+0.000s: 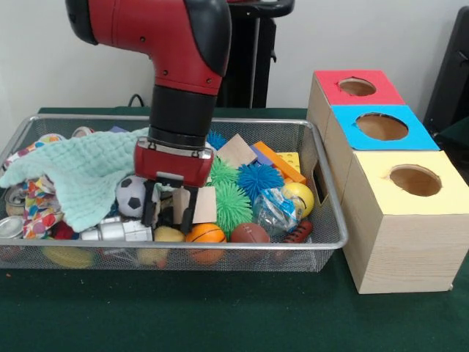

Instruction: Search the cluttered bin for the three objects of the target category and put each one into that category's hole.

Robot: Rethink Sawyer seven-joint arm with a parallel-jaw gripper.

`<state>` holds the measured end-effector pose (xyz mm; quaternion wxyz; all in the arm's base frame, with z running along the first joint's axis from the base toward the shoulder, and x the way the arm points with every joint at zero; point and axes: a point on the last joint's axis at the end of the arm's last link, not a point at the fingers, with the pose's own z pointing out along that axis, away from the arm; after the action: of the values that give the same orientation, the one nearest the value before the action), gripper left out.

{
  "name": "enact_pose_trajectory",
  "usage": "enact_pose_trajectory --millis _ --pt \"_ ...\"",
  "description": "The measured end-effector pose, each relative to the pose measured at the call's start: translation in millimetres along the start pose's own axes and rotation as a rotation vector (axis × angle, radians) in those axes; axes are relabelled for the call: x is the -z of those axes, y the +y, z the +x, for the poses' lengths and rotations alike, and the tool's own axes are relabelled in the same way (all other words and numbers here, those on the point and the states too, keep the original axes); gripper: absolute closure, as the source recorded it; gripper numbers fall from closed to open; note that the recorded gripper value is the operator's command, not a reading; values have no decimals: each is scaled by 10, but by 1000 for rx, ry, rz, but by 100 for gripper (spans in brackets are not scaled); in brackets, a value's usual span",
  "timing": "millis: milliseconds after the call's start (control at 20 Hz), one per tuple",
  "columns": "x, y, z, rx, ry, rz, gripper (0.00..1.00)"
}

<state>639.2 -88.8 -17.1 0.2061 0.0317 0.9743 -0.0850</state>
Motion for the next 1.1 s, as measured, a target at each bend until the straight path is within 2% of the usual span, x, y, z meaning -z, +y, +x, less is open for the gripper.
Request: enact_pose_trajectory --millis 250,450,900,1100 --pt "-60 -249 24 -49 4 4 0" --pt "-99 -361 38 -67 -2 9 0" --pt "-190 -222 38 -50 -64 3 0" --pt "-195 -166 36 -44 -73 -2 0"
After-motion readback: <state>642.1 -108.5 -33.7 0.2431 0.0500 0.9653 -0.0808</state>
